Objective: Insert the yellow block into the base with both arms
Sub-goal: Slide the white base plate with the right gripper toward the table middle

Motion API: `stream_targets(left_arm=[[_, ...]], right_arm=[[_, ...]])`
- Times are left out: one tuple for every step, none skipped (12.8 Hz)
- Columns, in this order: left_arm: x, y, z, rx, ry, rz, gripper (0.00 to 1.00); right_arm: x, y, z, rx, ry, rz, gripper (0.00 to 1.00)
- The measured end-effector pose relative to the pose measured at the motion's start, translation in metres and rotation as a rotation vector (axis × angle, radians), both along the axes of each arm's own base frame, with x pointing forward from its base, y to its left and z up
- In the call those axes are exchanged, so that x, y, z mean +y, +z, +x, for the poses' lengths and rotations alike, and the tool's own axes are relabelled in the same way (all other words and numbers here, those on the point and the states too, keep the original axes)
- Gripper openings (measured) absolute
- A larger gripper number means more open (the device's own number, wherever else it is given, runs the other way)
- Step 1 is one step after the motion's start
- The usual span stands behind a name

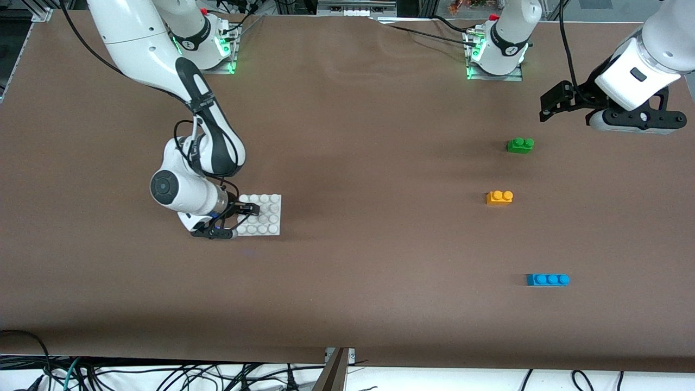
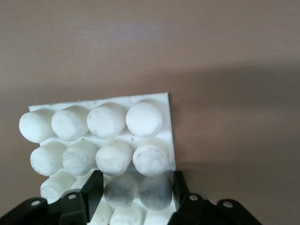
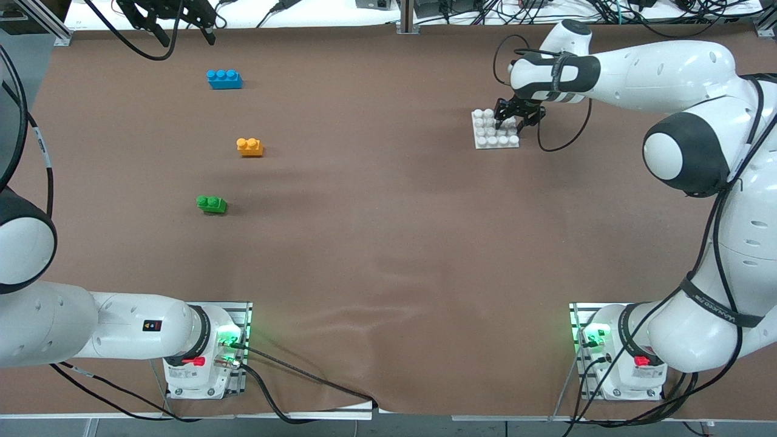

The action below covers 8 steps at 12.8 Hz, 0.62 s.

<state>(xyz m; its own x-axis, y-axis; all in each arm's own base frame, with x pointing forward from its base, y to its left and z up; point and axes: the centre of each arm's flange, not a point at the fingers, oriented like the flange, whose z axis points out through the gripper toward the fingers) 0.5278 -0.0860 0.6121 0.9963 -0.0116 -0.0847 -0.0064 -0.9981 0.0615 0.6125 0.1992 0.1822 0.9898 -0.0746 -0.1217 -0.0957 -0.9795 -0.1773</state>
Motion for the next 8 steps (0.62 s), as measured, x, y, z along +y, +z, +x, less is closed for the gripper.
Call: stream_targets(left_arm=[[0.0,0.0,0.0,0.0,0.0,0.0,1.0],[0.0,0.0,0.0,0.0,0.0,0.0,1.0],[0.0,0.0,0.0,0.0,0.0,0.0,1.0],[0.0,0.0,0.0,0.0,0.0,0.0,1.0],[0.0,0.0,0.0,0.0,0.0,0.0,1.0],[0.0,0.0,0.0,0.0,0.0,0.0,1.0],[0.001,0.0,0.0,0.0,0.002,0.0,1.0],[0.002,-0.001,0.001,0.001,0.004,0.0,1.0]], right_arm=[[0.004,0.0,0.0,-0.001,0.002,0.0,0.66],[0.006,0.0,0.0,-0.001,0.003,0.0,0.66],[0.007,0.0,-0.001,-0.002,0.006,0.0,0.66],[0.01,0.0,-0.001,-0.001,0.005,0.0,0.66],[0.015,0.0,-0.002,0.0,-0.003,-0.002,0.66],[0.023,0.0,-0.003,0.001,-0.005,-0.003,0.66],[0.032,0.0,-0.005,0.002,-0.005,-0.003,0.66],[0.041,0.0,-0.006,0.001,-0.008,-0.004,0.66]])
